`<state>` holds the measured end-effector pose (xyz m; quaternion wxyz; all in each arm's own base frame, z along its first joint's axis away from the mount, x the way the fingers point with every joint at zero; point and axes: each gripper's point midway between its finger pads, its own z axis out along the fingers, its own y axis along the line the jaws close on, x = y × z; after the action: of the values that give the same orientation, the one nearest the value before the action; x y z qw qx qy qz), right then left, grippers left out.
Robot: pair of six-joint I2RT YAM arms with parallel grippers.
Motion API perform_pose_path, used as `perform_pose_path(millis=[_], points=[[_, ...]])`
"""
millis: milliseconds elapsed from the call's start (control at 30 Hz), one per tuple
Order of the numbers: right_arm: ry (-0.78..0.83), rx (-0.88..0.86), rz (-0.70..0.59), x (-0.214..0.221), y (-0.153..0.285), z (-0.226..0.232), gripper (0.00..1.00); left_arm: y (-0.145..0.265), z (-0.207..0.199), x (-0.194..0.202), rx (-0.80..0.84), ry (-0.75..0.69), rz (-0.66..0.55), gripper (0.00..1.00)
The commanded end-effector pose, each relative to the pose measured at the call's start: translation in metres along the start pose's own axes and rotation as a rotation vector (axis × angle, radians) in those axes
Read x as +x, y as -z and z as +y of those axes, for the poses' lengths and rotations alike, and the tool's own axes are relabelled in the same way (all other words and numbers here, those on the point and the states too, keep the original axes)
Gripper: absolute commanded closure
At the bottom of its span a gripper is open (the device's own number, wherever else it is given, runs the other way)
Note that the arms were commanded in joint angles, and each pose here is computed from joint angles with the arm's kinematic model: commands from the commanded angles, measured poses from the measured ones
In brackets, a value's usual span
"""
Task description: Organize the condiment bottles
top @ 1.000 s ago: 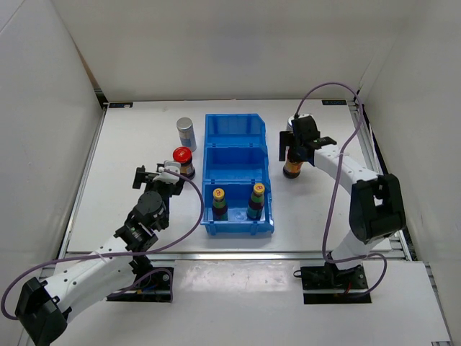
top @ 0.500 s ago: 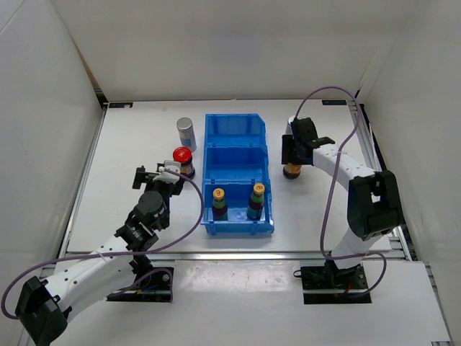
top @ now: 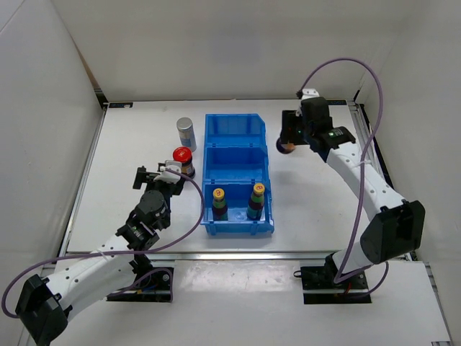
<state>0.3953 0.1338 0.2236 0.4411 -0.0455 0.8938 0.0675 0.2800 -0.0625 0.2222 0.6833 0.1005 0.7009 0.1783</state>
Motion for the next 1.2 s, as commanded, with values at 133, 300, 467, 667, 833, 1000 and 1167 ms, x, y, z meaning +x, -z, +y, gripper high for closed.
perform_pose_path(millis=[133, 300, 467, 667, 833, 1000, 1167], points=[[0.139, -0.284, -0.105, -0.027, 0.003, 0.098, 0.92, -0.002, 0.006, -0.008, -0.029, 0.025, -0.005, 0.00], [0.173, -0.294, -0.047, -0.003, -0.024, 0.120, 0.92, -0.002, 0.006, -0.008, -0.029, 0.025, -0.005, 0.00], [0.153, -0.264, 0.009, 0.018, -0.048, 0.122, 0.89, -0.002, 0.006, -0.008, -0.029, 0.025, -0.005, 0.00], [0.159, -0.237, 0.030, 0.040, -0.073, 0.126, 0.87, -0.002, 0.007, -0.007, -0.038, 0.025, -0.002, 0.00], [0.166, -0.243, 0.037, 0.042, -0.078, 0.132, 0.44, -0.002, 0.009, -0.007, -0.046, 0.025, 0.002, 0.00], [0.153, -0.218, 0.048, 0.036, -0.072, 0.132, 0.26, -0.001, 0.010, -0.006, -0.055, 0.025, 0.006, 0.00], [0.134, -0.176, 0.000, 0.008, -0.050, 0.125, 0.05, -0.001, 0.011, -0.005, -0.063, 0.036, 0.009, 0.00]])
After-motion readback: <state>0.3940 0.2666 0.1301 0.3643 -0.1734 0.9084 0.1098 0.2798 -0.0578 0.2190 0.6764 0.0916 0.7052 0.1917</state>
